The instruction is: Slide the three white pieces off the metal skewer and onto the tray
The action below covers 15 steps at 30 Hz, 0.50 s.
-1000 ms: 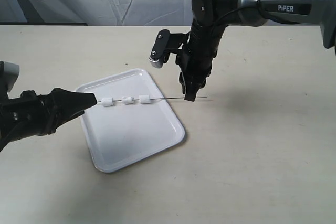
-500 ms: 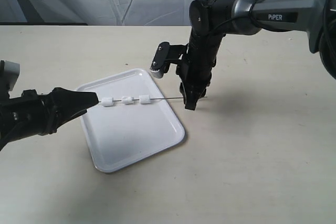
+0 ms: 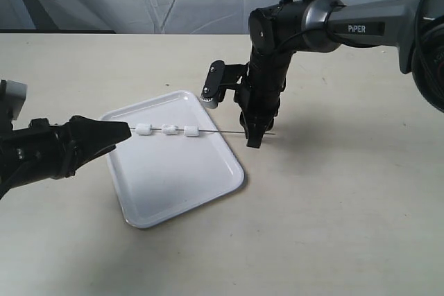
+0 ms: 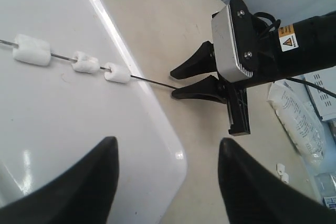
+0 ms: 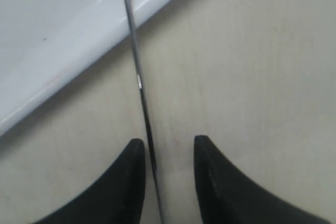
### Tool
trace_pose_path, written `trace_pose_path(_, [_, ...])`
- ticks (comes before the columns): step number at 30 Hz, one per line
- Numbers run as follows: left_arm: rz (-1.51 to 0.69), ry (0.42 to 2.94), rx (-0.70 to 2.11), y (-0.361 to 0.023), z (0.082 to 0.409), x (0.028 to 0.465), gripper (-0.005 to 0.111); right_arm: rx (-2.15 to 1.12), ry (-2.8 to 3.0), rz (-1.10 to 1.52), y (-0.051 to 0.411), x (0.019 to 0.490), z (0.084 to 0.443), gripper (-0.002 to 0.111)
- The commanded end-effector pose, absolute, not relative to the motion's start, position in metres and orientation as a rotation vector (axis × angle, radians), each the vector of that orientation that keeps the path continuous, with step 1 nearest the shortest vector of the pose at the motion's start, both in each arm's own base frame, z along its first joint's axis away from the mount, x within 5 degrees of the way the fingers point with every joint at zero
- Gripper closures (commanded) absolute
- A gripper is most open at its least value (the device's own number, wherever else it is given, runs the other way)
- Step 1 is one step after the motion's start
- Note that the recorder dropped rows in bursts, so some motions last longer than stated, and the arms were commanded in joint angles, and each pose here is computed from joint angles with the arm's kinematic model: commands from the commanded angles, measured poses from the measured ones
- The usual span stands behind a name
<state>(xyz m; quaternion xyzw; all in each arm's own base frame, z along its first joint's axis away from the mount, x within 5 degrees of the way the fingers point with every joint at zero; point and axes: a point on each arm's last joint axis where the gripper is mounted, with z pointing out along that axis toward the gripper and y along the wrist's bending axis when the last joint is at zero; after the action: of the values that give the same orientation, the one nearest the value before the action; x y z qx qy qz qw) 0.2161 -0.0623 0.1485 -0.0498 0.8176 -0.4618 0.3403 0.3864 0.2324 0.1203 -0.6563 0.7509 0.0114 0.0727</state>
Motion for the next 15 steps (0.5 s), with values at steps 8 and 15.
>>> trace_pose_path(8, [-1.244, 2.098, -0.103, -0.0650, 0.1517, 0.2159, 0.052, -1.972, 2.265, 0.035, 0.2317, 0.3864, 0.1218, 0.092])
trace_pose_path(15, [-1.250, 2.092, -0.103, -0.0652, 0.1524, 0.2159, 0.052, -1.903, 2.326, 0.071, 0.2331, 0.3851, 0.1218, 0.109])
